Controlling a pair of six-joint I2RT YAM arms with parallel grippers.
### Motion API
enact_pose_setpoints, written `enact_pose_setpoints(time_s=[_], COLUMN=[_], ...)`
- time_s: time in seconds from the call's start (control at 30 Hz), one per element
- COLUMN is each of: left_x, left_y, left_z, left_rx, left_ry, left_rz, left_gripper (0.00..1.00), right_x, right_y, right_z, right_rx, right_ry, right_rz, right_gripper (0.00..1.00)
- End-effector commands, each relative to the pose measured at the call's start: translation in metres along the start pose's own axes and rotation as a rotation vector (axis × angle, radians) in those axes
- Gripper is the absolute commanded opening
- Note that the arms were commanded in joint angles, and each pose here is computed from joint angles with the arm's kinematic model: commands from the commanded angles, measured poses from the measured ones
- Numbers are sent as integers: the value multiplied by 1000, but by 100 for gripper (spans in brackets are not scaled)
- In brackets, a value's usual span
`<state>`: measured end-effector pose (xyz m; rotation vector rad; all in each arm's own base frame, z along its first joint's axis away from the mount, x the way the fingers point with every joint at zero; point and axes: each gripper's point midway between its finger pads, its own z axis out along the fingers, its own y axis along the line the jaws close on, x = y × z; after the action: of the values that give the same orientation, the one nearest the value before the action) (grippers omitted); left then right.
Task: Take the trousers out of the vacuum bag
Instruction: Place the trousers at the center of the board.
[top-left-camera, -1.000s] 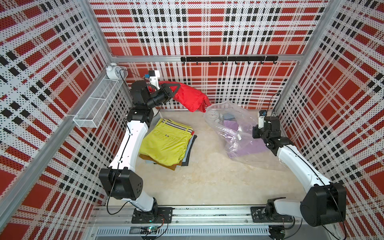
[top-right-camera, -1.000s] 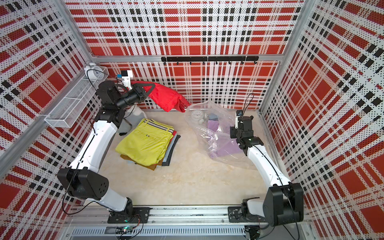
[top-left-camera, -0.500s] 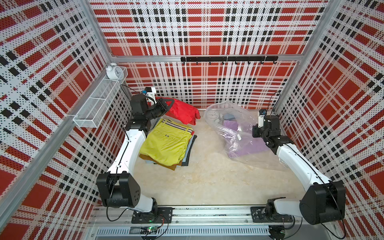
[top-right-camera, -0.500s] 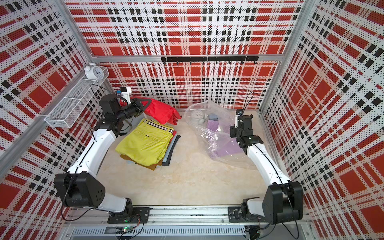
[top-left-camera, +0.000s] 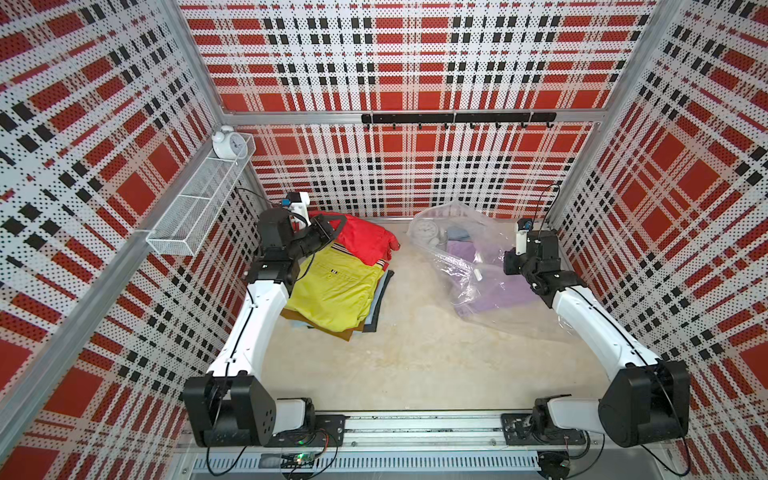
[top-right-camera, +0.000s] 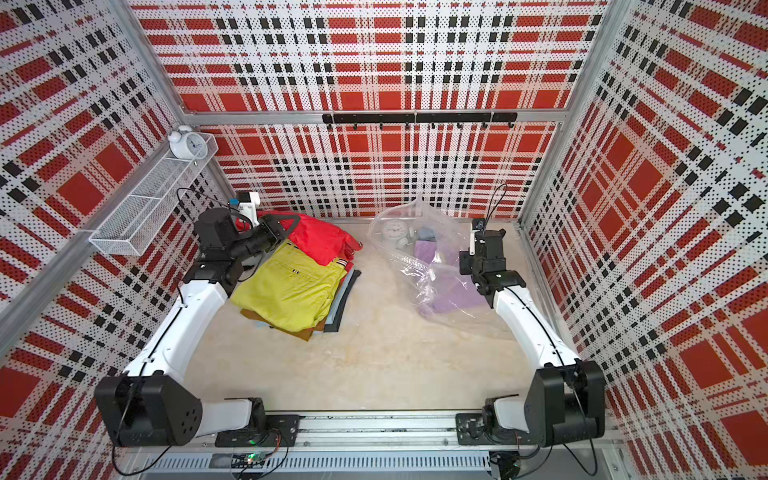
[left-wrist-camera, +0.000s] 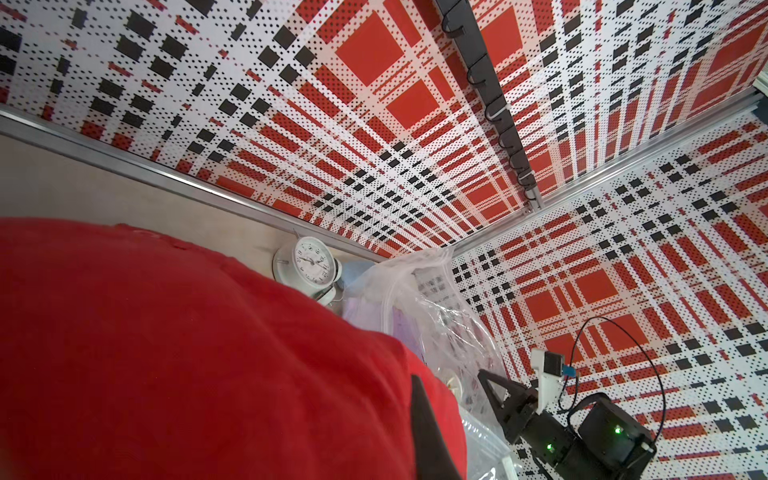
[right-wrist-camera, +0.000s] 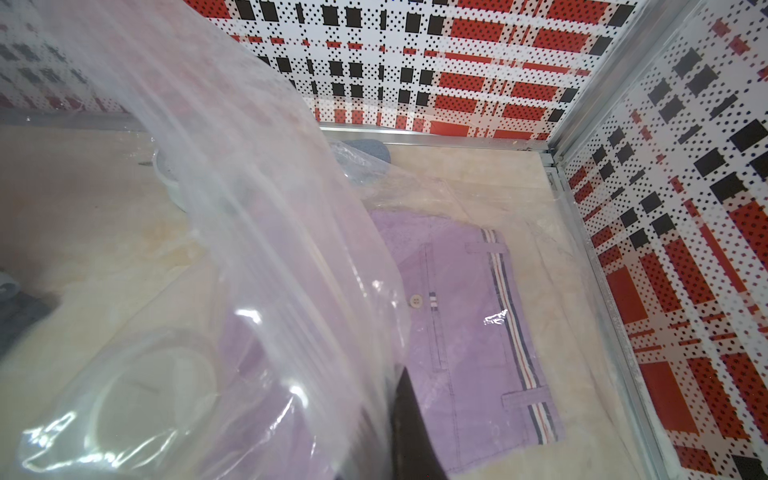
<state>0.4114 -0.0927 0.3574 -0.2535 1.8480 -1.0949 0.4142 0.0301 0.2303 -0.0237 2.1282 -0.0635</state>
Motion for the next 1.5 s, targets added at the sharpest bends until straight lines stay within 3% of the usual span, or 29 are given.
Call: enact_pose_setpoints(time_s=[0.0,0.5,0.93,1.23,1.47], left_x=[-26,-4,-67,-70,-60], left_y=[-35,15,-32,-42,-46], left_z=[-25,-47,-17,3,-2], left_rx=[73,-53,111,161,167], left_ry=[-124,-79,-159,-153,-144], left_rz=[151,127,147,139,136], left_gripper=[0,0,0,0,0], right_x=[-13,-12,-10,-8,-7], right_y=[-2,-1,-2,-3,-3], right_z=[1,2,-1,-1,-1], right_rx=[1,-2,-2,1,5], right_ry=[-28,-26,-27,-22,-20], right_rz=[15,18,28,27,24], right_gripper=[0,0,0,0,0])
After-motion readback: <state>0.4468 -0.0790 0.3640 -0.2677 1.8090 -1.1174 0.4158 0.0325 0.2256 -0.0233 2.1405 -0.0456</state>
